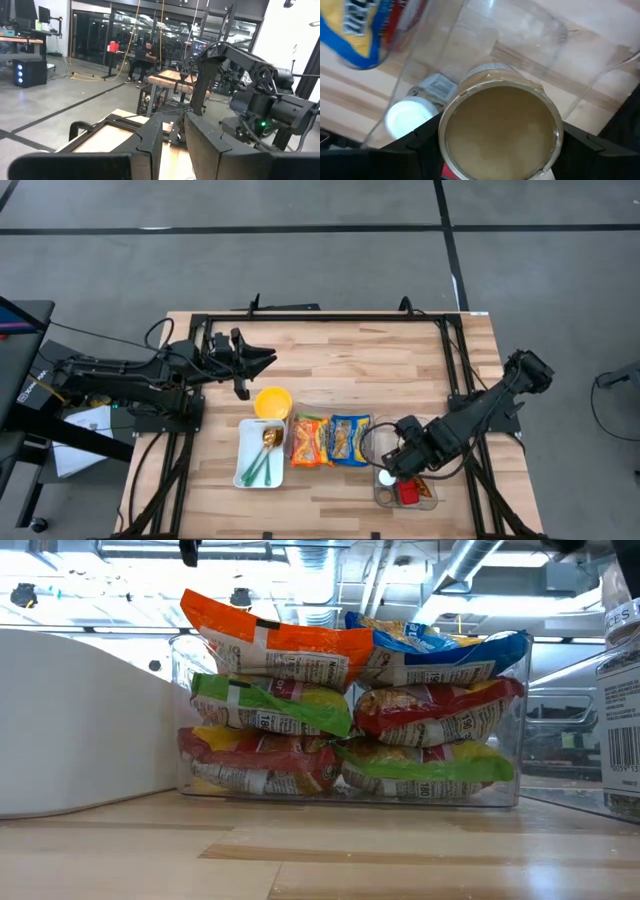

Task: Pick & Place Food Item
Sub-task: Put the golden seasoning bottle into the right transparent bin

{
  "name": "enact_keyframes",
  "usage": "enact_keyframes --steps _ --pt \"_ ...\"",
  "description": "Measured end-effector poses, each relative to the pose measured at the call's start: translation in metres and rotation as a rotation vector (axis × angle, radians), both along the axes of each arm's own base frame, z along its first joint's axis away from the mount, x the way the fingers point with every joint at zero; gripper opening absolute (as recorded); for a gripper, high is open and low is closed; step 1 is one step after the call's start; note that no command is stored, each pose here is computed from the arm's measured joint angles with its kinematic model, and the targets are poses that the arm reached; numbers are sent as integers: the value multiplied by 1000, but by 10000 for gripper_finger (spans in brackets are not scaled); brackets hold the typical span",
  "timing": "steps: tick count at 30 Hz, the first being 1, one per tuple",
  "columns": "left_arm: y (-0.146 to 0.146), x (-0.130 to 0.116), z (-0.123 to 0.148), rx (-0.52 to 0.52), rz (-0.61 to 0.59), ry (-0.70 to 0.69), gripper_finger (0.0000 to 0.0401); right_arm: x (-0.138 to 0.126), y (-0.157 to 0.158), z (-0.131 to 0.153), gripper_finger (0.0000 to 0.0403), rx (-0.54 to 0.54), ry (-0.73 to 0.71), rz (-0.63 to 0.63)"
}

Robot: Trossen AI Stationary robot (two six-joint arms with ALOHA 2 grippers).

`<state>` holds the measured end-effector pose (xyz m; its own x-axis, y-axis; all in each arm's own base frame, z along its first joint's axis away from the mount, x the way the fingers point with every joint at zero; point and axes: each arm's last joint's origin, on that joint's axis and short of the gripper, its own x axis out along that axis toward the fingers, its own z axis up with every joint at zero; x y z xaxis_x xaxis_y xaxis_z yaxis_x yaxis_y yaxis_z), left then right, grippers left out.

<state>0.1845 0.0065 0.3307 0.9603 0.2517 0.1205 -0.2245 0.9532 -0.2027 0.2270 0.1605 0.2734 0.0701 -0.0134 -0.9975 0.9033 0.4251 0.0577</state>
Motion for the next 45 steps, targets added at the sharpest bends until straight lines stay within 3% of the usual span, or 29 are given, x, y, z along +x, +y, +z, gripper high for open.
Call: enact_keyframes --steps 20,45 --pt "0 0 0 0 0 3 76 -3 -2 -53 263 33 5 -1" --pt "0 0 -1 3 1 7 76 3 -7 -53 263 36 -20 7"
